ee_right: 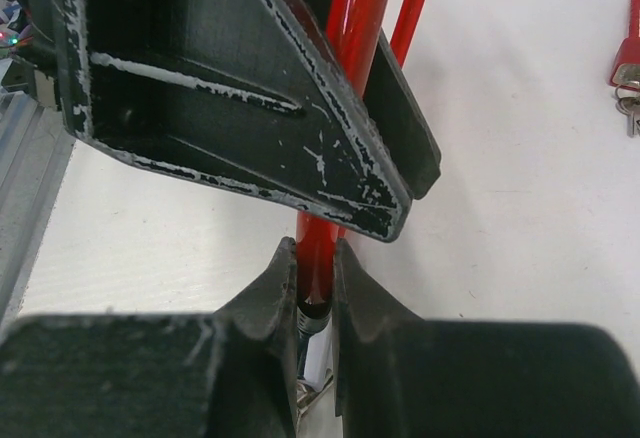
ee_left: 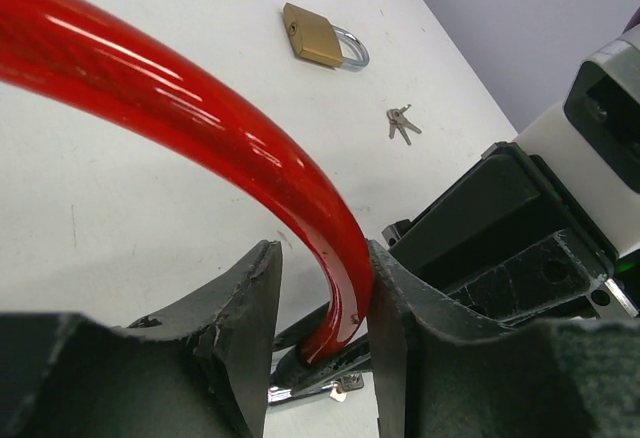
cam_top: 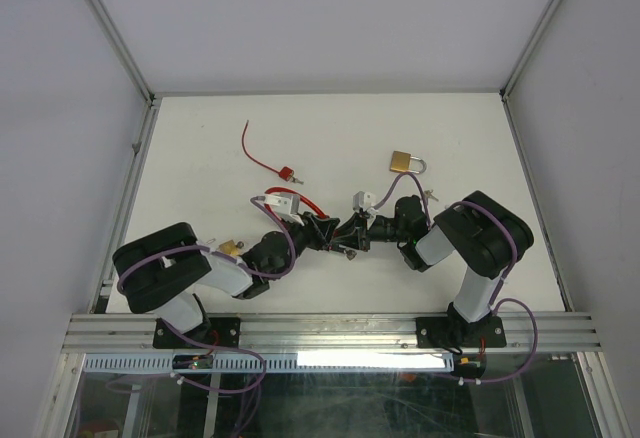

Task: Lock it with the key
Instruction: Lock the lock.

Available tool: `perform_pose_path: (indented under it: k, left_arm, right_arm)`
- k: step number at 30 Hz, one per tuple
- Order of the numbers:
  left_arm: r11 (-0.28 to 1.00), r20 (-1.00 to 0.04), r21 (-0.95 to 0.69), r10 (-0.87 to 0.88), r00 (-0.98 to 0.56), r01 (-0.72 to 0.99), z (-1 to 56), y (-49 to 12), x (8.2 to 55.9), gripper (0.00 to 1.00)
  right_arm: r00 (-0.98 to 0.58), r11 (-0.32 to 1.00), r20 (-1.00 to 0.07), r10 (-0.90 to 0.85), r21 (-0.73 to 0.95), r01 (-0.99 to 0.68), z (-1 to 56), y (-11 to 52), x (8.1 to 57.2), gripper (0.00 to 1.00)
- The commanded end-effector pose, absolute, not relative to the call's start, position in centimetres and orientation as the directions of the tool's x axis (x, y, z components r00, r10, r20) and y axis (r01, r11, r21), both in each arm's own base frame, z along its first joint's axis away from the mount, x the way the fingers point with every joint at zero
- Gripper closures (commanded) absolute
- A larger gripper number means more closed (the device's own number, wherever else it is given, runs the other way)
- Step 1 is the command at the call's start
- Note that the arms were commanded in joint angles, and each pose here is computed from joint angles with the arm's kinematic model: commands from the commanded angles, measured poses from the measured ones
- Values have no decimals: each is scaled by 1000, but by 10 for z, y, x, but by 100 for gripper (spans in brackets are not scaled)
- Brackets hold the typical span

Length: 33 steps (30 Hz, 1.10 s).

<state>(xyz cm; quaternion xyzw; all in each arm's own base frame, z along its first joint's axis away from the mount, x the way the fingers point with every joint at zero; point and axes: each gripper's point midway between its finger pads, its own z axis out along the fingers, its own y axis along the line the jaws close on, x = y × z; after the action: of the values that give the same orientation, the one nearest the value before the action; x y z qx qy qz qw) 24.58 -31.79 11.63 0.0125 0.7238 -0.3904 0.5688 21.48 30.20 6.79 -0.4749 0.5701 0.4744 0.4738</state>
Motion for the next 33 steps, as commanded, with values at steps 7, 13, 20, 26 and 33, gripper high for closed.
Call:
perform_pose_path:
  k: [7,13,20,26,33]
  left_arm:
    - [680,-850,-526,-397,-348,510,116,-328,242,97]
    - [684,-875,-483,-360,-323,547,110,-320,234,100]
    - [697,-897,-442,-329,-295,564,104,-311,231,100]
    - [699,-901,-434,-324,-289,569,101,-308,229,100]
    - [695,-901,-434,-324,-289,573,102,-309,229,100]
  right_arm:
    - [-81,98,-989,-122,69,-993,61,302,214,100]
    - [-55,86,-991,-121,44,-995,65,301,212,84]
    - [-19,67,-991,-132,10,-998,72,299,209,59]
    - [82,-7,-985,-154,-82,-997,81,294,202,49]
    - [160,-33,-969,-190,-156,-987,102,271,209,47]
